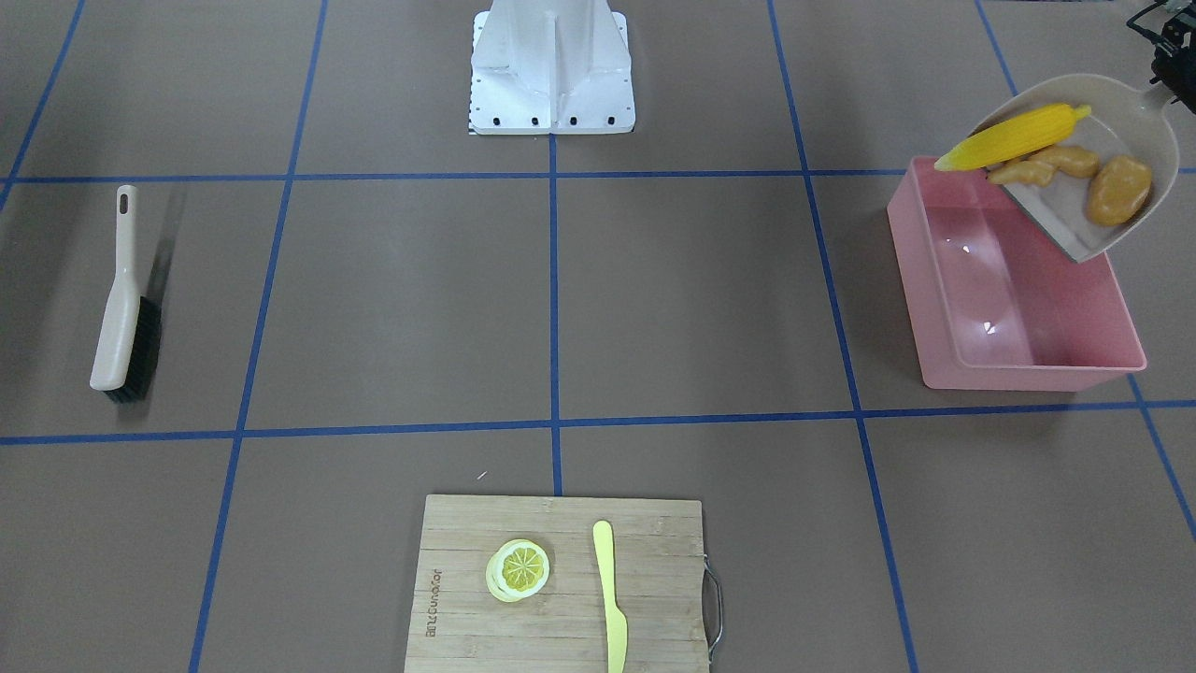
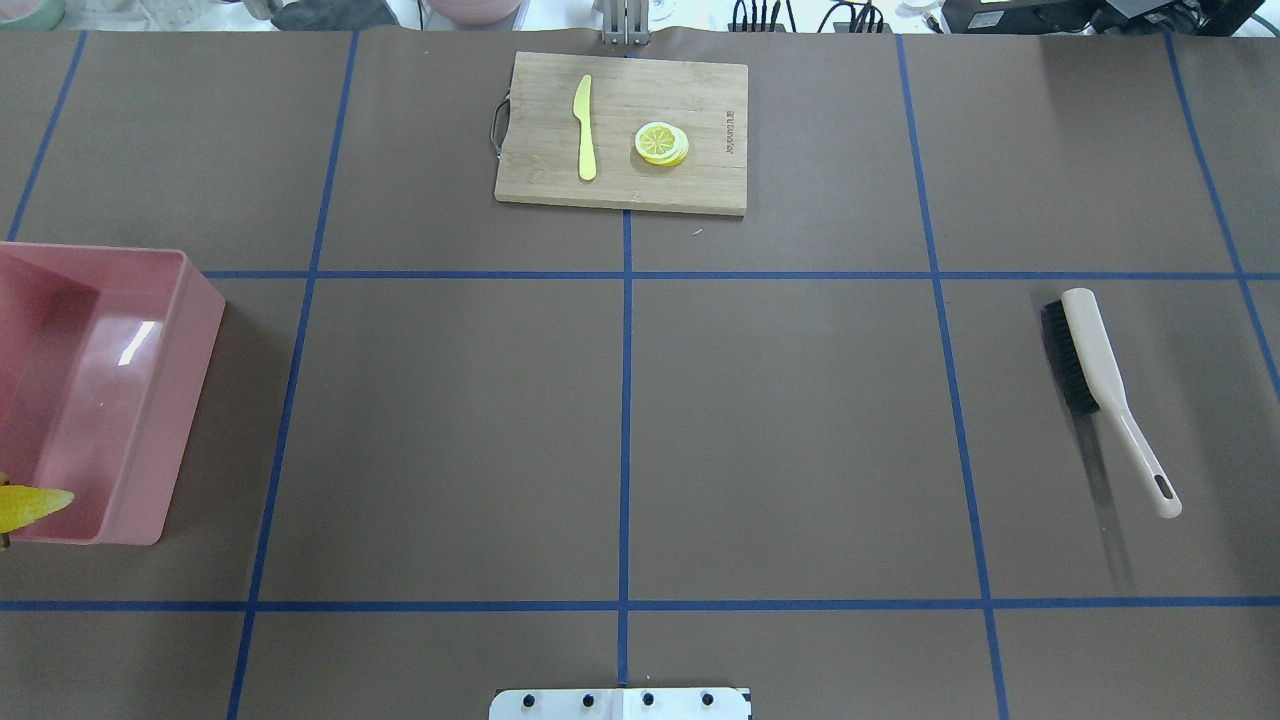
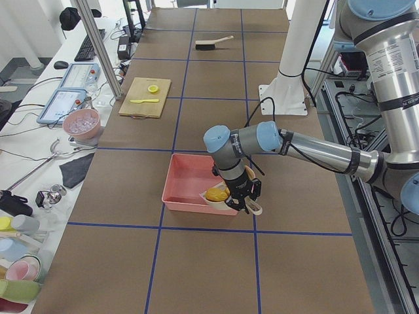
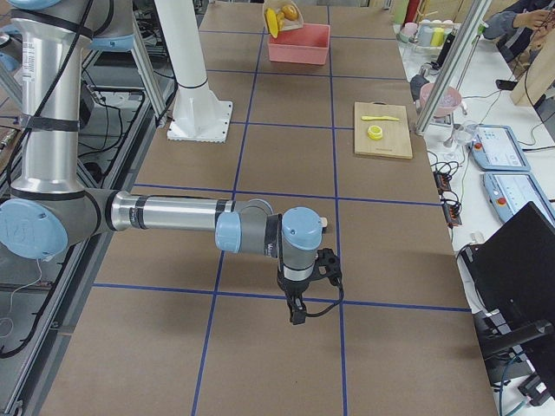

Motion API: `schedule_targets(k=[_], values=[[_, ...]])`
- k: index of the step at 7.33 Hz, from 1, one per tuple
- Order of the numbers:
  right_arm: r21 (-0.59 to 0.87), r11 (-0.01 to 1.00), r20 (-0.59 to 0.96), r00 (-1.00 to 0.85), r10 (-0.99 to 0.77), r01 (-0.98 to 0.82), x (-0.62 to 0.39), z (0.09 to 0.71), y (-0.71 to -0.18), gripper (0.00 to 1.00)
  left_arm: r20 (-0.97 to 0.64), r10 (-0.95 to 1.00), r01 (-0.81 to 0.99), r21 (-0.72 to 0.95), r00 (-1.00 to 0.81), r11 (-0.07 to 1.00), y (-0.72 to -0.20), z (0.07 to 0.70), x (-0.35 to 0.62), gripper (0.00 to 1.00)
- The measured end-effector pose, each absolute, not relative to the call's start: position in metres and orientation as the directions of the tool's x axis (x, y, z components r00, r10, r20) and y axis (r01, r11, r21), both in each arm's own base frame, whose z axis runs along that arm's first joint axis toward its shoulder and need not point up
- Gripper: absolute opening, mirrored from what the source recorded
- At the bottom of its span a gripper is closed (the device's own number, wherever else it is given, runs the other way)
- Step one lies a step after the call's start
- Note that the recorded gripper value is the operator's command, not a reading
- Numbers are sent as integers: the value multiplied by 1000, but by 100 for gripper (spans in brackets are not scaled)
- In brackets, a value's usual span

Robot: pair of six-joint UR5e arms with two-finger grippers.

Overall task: Sweep and dump trash into bin
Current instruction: 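Tip the dustpan over the pink bin with the left gripper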

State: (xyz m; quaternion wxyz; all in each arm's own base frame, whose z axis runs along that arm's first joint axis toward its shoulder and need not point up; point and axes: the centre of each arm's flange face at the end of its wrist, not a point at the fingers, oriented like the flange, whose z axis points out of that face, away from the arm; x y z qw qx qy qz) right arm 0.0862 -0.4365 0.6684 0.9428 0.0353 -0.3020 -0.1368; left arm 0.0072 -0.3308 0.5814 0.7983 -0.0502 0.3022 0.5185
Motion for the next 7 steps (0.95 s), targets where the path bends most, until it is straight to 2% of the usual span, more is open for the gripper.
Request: schedule_targets(k=[3,7], values=[[197,951,548,778,-307,237,86,668,-436,100,-551,789,-890,168,272,424,-345,573,18,0],[181,955,557,775,-297,236,85,680,-434,100,-561,797,-924,138,225,358,-355,553,22,0]])
